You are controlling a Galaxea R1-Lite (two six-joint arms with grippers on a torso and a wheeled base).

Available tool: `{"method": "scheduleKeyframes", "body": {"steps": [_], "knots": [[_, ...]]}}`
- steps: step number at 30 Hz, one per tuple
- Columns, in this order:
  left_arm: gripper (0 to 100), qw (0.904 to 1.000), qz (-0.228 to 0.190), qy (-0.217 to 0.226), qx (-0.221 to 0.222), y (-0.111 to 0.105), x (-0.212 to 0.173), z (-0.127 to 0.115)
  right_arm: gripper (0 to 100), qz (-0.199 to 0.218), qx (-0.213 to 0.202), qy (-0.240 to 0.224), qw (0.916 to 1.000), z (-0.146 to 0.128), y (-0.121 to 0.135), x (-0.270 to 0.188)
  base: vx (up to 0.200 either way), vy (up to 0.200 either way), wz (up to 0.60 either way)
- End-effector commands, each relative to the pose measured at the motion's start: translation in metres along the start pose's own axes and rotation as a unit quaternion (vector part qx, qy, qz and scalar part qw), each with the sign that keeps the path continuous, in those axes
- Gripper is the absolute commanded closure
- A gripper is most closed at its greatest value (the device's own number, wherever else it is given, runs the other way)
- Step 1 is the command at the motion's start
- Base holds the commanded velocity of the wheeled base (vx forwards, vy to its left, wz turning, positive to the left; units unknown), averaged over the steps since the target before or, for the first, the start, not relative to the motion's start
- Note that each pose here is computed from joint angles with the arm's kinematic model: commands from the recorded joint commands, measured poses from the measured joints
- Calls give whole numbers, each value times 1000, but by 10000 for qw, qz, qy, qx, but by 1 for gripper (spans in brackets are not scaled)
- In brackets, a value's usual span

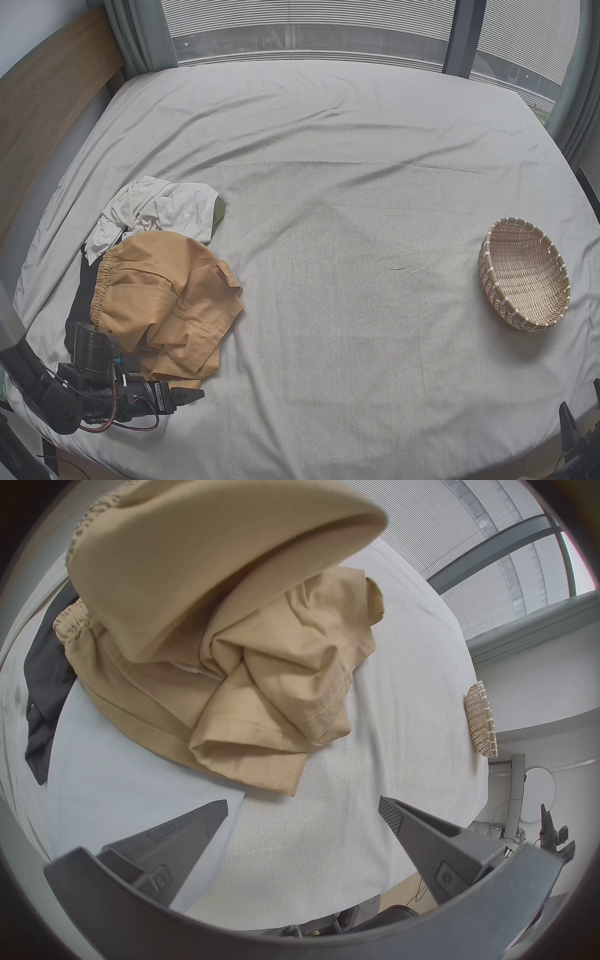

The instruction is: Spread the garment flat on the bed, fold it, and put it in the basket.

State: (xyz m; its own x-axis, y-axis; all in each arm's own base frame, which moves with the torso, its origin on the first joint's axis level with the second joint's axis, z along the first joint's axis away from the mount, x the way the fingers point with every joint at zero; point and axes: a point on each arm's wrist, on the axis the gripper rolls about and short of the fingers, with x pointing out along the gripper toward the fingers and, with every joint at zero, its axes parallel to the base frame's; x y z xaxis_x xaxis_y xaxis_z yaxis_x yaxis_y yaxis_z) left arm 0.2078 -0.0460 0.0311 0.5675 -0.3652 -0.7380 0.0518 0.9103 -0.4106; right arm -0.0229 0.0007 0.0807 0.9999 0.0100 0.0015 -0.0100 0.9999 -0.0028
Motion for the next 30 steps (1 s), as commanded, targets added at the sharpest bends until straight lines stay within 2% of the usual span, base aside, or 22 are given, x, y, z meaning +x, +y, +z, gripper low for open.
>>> {"method": "scheduleKeyframes", "body": {"steps": [1,9,21,26,30], "knots": [[0,9998,78,191,-55,4,9,-4,0,11,-1,23,10000,-5,0,0,0,0,0],[0,9999,53,81,-34,7,19,-2,0,11,-1,23,10000,-5,0,0,0,0,0],[0,9987,-28,-496,-74,11,37,8,0,11,-1,23,10000,-5,0,0,0,0,0],[0,9949,-235,-970,-138,6,40,17,0,11,-1,23,10000,-5,0,0,0,0,0],[0,9932,-302,-1114,-118,3,40,19,0,11,-1,23,10000,-5,0,0,0,0,0]]}}
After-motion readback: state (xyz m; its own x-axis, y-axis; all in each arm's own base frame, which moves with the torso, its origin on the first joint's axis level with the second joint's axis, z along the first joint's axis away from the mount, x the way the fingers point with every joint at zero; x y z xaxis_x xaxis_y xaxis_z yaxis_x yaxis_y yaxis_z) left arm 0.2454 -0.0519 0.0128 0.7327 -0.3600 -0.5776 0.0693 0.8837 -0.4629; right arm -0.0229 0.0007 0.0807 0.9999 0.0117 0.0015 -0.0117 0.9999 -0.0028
